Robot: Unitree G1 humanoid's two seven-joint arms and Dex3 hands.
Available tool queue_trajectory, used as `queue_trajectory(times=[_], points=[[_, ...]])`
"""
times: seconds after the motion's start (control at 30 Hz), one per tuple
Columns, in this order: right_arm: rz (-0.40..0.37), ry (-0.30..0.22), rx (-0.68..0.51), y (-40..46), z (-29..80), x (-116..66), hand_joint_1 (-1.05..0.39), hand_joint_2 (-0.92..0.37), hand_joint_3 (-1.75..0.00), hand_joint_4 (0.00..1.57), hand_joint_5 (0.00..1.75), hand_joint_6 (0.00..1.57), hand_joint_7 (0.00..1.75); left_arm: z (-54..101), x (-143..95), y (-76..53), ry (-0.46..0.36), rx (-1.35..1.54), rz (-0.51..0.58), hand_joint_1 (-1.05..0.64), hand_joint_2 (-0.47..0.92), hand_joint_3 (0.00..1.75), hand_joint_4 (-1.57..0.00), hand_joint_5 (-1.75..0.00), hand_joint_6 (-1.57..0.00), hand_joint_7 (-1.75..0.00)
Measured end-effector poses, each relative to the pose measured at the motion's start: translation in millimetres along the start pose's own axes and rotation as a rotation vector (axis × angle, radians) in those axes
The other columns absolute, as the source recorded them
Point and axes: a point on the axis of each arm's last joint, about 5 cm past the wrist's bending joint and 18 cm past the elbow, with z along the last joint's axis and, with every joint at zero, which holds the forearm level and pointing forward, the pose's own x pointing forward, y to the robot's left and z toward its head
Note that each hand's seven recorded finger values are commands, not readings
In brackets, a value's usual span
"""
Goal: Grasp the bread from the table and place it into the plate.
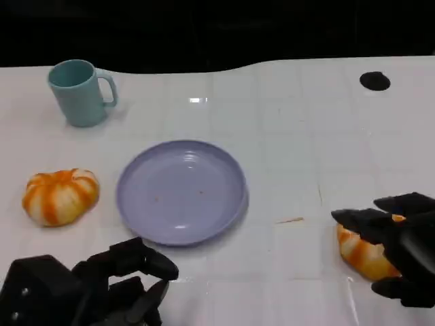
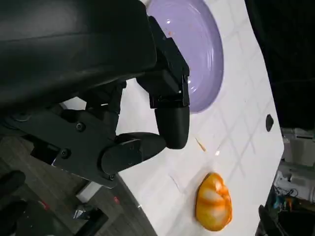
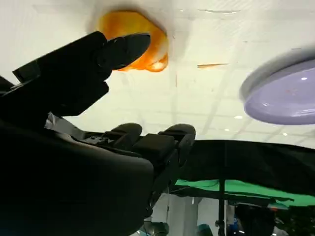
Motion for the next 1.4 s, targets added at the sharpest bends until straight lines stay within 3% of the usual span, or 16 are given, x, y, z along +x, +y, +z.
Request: queue_trajectory(times=[0.2, 0.6, 1.07, 1.27, 1.37, 1.4], points=[[0.045, 0.016, -0.030, 0.8, -2.4, 6.0, -0.37, -0.72, -0.01, 0.18, 0.25, 0.36, 0.00, -0.2, 0.5, -0.2, 0.001, -0.001, -0.001, -0.27, 0.72, 0.78, -0.65, -1.75, -0.62, -1.30], [0.164, 0.051, -0.019, 19.3, -12.6, 27.3, -0.36, -0.77, -0.02, 0.21, 0.23, 0.39, 0.02, -0.2, 0.7, -0.6, 0.001, 0.000, -0.003, -0.28, 0.72, 0.78, -0.66, -1.75, -0.63, -1.30], [0.277, 0.114, 0.070, 51.2, -23.9, 57.8, -0.36, -0.90, -0.04, 0.29, 0.19, 0.47, 0.02, -0.1, -1.2, -1.3, 0.001, 0.000, -0.002, -0.29, 0.72, 0.77, -0.67, -1.75, -0.64, -1.29], [0.305, 0.131, 0.114, 53.5, -23.8, 72.3, -0.39, -0.92, -0.10, 0.34, 0.18, 0.51, 0.03, 1.6, -2.6, -2.0, 0.000, -0.001, -0.003, -0.30, 0.72, 0.76, -0.67, -1.75, -0.65, -1.27], [0.312, 0.144, 0.150, 53.9, -24.4, 77.3, -0.38, -0.92, -0.13, 0.42, 0.20, 0.58, 0.05, 2.0, -3.3, -2.2, 0.003, -0.002, -0.003, -0.30, 0.72, 0.75, -0.66, -1.75, -0.66, -1.26], [0.310, 0.151, 0.161, 54.3, -24.7, 78.6, -0.38, -0.92, -0.15, 0.52, 0.21, 0.65, 0.07, 2.1, -3.4, -2.2, 0.003, -0.002, -0.003, -0.30, 0.72, 0.75, -0.66, -1.75, -0.66, -1.25]])
